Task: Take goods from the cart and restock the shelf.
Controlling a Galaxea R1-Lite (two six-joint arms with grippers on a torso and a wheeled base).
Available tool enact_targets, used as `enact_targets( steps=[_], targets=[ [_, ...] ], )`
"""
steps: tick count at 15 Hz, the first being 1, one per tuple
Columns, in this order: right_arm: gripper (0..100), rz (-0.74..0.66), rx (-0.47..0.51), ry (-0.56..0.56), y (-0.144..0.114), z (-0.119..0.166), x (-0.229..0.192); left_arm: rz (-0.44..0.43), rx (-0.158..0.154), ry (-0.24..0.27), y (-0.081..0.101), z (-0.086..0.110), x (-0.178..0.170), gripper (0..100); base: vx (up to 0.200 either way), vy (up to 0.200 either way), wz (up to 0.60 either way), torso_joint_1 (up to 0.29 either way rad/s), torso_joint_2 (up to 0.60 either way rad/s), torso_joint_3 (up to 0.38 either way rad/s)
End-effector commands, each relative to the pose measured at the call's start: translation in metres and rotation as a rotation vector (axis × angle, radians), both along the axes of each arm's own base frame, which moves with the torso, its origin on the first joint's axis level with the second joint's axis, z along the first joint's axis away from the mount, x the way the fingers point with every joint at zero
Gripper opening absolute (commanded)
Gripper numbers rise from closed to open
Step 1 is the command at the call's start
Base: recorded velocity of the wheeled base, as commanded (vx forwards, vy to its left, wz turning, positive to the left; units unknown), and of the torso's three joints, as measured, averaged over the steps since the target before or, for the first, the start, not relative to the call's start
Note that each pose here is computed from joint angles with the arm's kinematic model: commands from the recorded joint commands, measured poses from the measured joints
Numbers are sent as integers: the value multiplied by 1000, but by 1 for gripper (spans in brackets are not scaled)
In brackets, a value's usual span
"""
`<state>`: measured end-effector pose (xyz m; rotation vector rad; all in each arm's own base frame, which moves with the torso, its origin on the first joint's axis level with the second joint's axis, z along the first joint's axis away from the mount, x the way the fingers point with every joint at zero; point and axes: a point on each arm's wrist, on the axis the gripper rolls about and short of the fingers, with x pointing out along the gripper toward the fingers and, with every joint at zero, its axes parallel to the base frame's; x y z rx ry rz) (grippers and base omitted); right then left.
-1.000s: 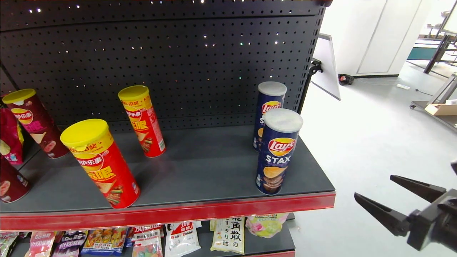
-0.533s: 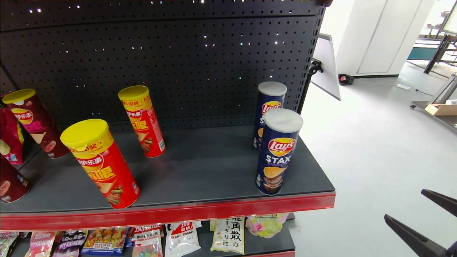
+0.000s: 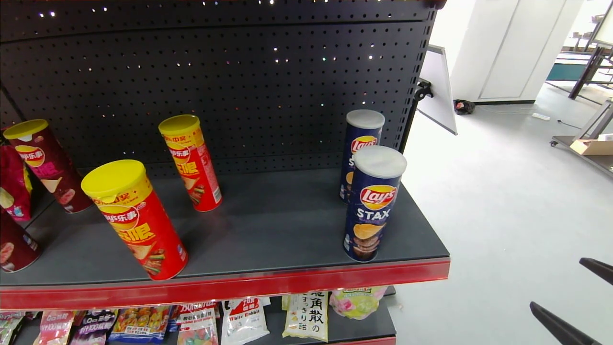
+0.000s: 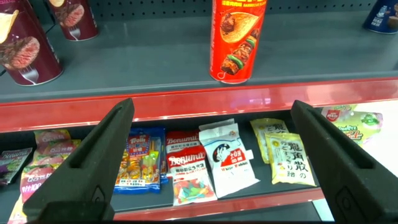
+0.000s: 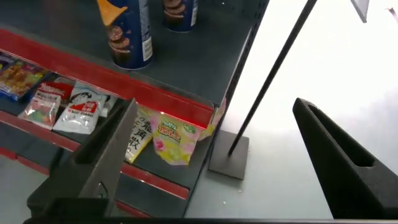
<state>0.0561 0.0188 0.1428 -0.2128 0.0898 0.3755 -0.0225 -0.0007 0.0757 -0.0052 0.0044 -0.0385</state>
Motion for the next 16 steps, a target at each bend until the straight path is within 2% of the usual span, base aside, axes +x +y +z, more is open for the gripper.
enact_targets(
  steps=[1, 3, 4, 6, 9, 11, 16],
  targets=[
    [100, -64, 24, -26, -9, -12, -17, 0, -1, 2, 0, 0, 0, 100, 0, 0, 0, 0, 0, 0],
    [100, -74, 71, -58, -12, -20, -31, 0, 1, 0, 0, 0, 0, 100, 0, 0, 0, 0, 0, 0],
    [100, -70, 97, -116, -13, -25, -44, 0, -1, 2, 0, 0, 0, 100, 0, 0, 0, 0, 0, 0],
    [100, -104, 102, -97, -15, -40, -58, 0, 1, 2, 0, 0, 0, 100, 0, 0, 0, 0, 0, 0],
    [100, -163, 195, -96, -17, -51, -69, 0, -1, 2, 0, 0, 0, 100, 0, 0, 0, 0, 0, 0],
    [100, -203, 207, -63, -16, -61, -75, 0, -1, 2, 0, 0, 0, 100, 0, 0, 0, 0, 0, 0],
    [100, -243, 212, -131, -16, -62, -79, 0, 1, 2, 0, 0, 0, 100, 0, 0, 0, 0, 0, 0]
  ],
)
